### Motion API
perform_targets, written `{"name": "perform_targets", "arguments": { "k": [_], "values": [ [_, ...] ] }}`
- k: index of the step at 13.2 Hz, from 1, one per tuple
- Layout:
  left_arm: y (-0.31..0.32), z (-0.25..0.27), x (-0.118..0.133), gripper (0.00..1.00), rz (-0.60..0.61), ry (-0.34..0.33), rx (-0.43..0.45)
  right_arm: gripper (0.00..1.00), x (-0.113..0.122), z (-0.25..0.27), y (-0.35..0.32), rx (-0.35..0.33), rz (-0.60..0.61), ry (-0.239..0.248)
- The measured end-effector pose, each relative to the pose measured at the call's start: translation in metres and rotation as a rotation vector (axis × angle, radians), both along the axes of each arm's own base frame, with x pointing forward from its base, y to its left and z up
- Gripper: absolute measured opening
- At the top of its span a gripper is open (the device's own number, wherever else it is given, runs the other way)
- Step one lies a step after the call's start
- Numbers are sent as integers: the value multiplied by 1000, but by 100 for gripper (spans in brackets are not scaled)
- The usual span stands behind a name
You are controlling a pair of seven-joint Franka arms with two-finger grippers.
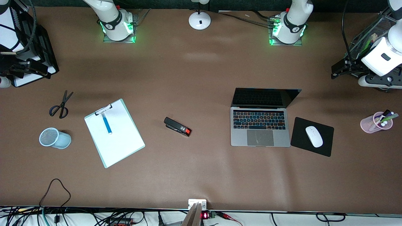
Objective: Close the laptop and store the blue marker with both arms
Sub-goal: 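Move the right gripper toward the clipboard while the left gripper rises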
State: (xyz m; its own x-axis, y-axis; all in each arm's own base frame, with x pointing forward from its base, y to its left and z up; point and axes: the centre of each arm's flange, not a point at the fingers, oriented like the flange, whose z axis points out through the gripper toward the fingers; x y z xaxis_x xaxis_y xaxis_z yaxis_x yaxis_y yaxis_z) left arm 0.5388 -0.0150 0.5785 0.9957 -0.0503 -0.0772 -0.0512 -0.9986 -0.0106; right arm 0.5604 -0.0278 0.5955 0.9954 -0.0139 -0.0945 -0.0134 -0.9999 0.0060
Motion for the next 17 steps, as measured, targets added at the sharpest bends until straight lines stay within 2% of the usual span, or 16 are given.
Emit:
{"name": "perform_targets", "arguments": {
  "k": [7,11,13,14,15,17],
  "values": [
    [0,0,0,100,0,0,0,100,1,-3,-5,-2,-8,5],
    [-1,-2,-3,100,-1,26,1,100,17,-42,-6,-7,-8,69],
    [-1,-4,-3,100,-1,36,1,100,31,-66,-6,-9,-8,81],
    [-1,-6,-3,93,-1,40,1,100,39,-77,-7,-10,-8,72],
    [-1,-8,-2,93,-2,51,1,100,47,-88,-7,-12,-8,59],
    [-4,-16,-4,71,-2,95,-12,100,60,-104,-5,-15,-2,33]
  ]
}}
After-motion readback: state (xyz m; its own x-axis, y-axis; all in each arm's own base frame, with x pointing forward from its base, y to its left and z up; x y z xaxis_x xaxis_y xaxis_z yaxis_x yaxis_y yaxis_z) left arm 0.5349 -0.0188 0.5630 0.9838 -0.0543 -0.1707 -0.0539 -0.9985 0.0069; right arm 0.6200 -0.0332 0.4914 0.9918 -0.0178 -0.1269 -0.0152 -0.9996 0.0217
